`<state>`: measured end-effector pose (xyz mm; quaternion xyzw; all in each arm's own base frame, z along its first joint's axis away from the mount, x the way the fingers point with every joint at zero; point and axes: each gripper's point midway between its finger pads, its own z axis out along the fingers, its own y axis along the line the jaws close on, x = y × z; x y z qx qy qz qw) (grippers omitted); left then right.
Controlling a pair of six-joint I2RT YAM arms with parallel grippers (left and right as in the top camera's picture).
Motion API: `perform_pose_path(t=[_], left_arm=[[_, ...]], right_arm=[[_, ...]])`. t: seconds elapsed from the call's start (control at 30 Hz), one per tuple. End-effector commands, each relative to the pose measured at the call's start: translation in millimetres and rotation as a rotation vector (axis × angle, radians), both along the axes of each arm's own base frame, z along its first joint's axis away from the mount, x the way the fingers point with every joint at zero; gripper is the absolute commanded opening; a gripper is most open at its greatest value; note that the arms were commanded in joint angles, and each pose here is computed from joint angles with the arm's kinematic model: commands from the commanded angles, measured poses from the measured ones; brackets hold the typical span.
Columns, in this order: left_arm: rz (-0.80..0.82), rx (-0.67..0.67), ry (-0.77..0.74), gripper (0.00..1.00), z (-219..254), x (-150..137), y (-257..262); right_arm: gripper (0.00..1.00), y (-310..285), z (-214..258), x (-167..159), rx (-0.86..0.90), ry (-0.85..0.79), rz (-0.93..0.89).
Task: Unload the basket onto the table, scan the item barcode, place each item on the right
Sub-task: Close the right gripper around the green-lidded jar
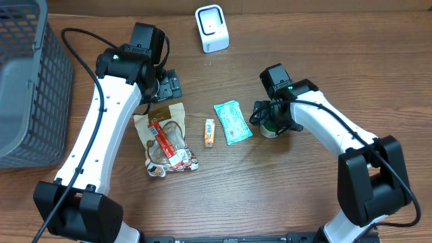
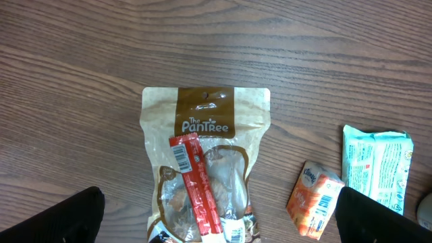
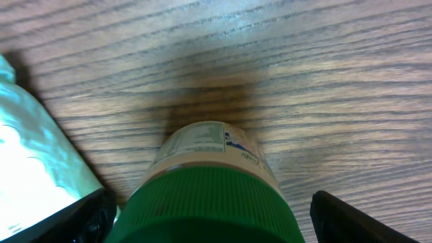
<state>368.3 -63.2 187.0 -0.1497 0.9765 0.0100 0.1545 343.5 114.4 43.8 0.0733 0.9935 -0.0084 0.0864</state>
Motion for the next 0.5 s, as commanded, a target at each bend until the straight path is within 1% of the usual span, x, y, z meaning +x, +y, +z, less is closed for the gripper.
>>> perform_pose_path(t=[0.0,0.2,0.47], left_arm=[[-0.009,0.008,-0.033,1.0,11.5,1.6,2.3],[-0.009,0.008,-0.033,1.0,11.5,1.6,2.3],[-0.009,0.008,-0.033,1.0,11.5,1.6,2.3]], right_arm=[[0.94,-1.2,-12.7,-2.9,-0.015,0.031,-0.002],[0.92,-1.1,-17.4,-2.5,-0.017,0.038,-0.003],[0.88,1.4,-20.0,3.9,-0.006,0.007,-0.003]])
